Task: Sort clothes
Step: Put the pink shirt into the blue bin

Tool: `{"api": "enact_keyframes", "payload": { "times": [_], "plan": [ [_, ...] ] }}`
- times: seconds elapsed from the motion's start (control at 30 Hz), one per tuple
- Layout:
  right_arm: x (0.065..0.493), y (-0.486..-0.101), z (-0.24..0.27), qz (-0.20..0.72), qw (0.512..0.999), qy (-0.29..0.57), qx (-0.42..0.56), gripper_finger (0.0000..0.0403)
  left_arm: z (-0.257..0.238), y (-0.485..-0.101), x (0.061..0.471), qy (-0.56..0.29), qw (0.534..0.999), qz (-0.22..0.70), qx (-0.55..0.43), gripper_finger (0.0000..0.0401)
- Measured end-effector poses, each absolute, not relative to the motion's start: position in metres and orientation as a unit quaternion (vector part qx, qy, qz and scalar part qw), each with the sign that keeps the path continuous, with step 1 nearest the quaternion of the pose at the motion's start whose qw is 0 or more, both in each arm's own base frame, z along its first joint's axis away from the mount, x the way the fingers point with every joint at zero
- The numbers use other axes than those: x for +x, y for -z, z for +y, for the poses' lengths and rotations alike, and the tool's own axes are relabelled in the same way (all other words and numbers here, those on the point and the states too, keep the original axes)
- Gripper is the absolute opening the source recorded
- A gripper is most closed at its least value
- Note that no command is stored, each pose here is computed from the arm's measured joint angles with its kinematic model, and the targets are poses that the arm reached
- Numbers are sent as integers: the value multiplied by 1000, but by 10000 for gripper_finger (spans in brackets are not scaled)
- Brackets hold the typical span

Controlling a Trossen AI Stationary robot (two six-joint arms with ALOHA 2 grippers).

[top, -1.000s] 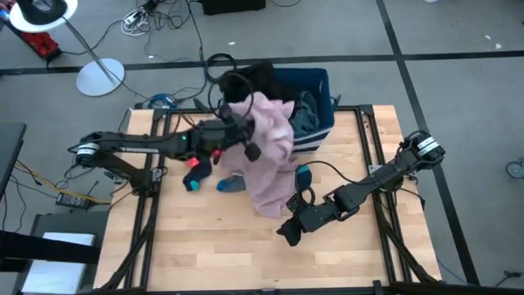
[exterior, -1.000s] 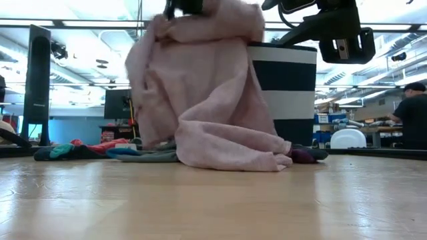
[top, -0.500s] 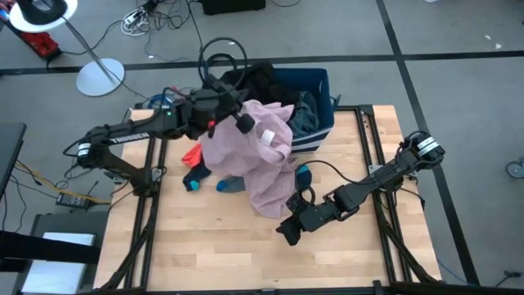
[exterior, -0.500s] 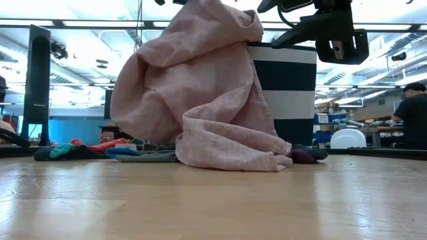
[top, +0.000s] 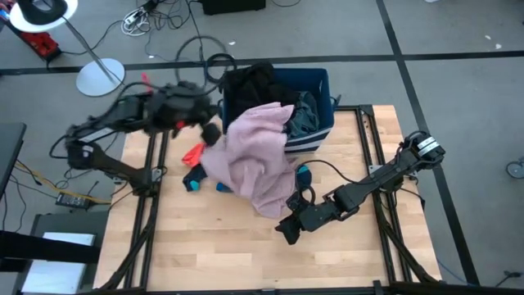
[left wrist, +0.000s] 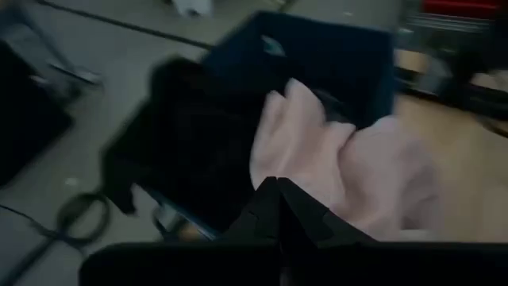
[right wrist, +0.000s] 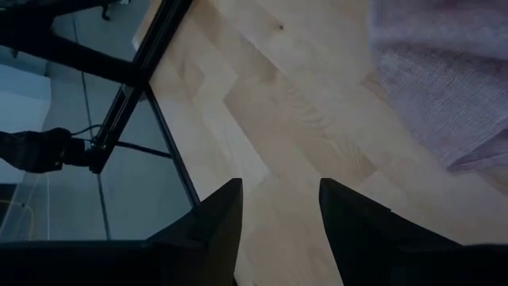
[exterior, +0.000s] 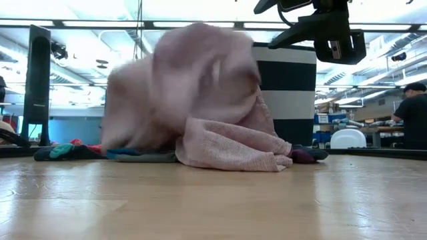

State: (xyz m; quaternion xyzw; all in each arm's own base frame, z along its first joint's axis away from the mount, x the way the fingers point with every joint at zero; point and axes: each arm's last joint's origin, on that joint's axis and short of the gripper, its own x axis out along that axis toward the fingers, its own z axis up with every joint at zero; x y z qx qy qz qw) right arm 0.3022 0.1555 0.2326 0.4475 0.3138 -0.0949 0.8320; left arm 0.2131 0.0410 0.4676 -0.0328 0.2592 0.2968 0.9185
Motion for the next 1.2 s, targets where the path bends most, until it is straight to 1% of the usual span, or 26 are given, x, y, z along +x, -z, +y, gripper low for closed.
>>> {"api": "enact_keyframes", "payload": {
  "times": [0.13, 0.23, 0.37, 0.5, 0.63, 0.83, 0.93, 1.0, 1.1, 1.2],
  "plan": [
    [302, -233, 155, 313, 832, 95, 448, 169, 17, -475, 179, -263, 927, 253, -86, 0],
    [302, -233, 155, 313, 832, 96, 447, 169, 2, -470, 169, -241, 924, 261, -138, 1],
    [303, -233, 153, 311, 832, 99, 449, 169, -15, -452, 176, -191, 922, 291, -171, 10],
    [305, -233, 151, 309, 833, 101, 448, 169, -22, -430, 188, -187, 907, 317, -203, 24],
    [306, -233, 149, 305, 833, 101, 450, 169, -26, -401, 197, -197, 886, 357, -222, 59],
    [306, -234, 149, 302, 833, 99, 453, 169, -31, -356, 204, -190, 855, 424, -232, 145],
    [306, -234, 150, 302, 832, 99, 455, 169, -37, -329, 209, -182, 839, 454, -239, 175],
    [306, -234, 150, 301, 831, 99, 456, 169, -43, -309, 212, -173, 838, 463, -233, 185],
    [306, -234, 150, 302, 830, 98, 458, 169, -47, -288, 217, -167, 855, 444, -207, 187],
    [306, -234, 150, 303, 827, 99, 463, 169, -44, -267, 220, -202, 864, 428, -172, 188]
  ]
}}
